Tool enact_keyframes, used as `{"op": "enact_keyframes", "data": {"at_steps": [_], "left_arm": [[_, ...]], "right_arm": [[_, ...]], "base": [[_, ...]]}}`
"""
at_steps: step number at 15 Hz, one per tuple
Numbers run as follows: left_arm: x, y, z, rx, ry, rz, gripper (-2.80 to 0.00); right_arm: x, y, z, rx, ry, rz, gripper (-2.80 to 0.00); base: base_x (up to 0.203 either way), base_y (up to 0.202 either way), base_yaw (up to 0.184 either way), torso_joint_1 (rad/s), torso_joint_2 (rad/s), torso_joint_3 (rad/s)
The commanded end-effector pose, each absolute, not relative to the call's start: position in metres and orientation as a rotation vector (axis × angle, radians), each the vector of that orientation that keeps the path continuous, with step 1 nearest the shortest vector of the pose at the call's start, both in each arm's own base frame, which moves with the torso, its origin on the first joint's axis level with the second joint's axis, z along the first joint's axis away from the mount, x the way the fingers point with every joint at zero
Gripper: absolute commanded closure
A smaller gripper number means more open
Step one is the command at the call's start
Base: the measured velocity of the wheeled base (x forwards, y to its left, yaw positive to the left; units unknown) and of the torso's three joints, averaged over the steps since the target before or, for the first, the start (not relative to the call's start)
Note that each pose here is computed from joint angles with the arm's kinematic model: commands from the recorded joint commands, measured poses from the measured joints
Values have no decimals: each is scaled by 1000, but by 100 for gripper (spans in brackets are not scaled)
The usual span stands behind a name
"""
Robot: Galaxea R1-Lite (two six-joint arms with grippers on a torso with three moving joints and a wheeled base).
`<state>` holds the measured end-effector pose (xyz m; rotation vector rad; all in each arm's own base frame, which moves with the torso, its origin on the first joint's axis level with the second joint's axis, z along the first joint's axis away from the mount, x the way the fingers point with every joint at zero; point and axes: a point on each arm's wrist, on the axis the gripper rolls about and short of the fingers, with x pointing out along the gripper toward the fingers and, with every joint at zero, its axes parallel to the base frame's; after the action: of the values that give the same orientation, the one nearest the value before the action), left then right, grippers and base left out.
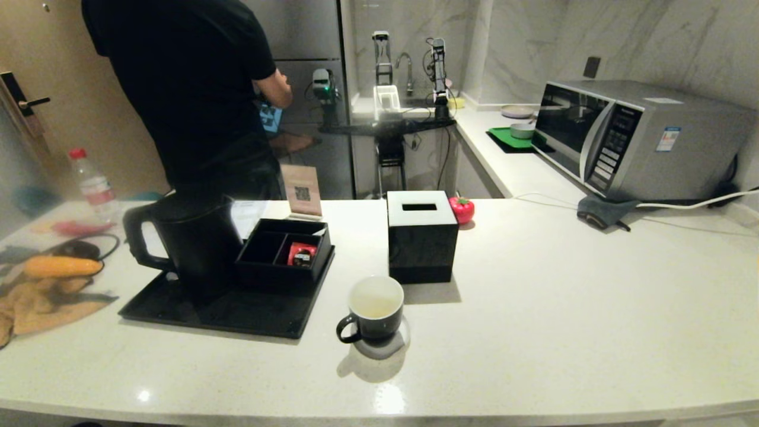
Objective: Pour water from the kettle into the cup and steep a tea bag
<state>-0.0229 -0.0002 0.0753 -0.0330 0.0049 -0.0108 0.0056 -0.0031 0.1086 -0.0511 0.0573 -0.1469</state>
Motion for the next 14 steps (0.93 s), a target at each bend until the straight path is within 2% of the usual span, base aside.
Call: {"op": "enact_keyframes", "data": {"at_steps": [1, 6, 14], "left_arm": [[-23, 0, 75, -32, 5, -11, 0], [-23, 0, 75, -33, 5, -11, 0], [-23, 0, 75, -34, 5, -11, 0]], "right_arm": [[-6, -3, 92, -50, 60, -103, 0], [-23, 0, 76, -51, 0, 7, 0], [-23, 0, 76, -35, -5, 8, 0]], "base": [[0, 0, 0, 0, 0, 0], [0, 0, 0, 0, 0, 0], [0, 0, 0, 0, 0, 0]]}}
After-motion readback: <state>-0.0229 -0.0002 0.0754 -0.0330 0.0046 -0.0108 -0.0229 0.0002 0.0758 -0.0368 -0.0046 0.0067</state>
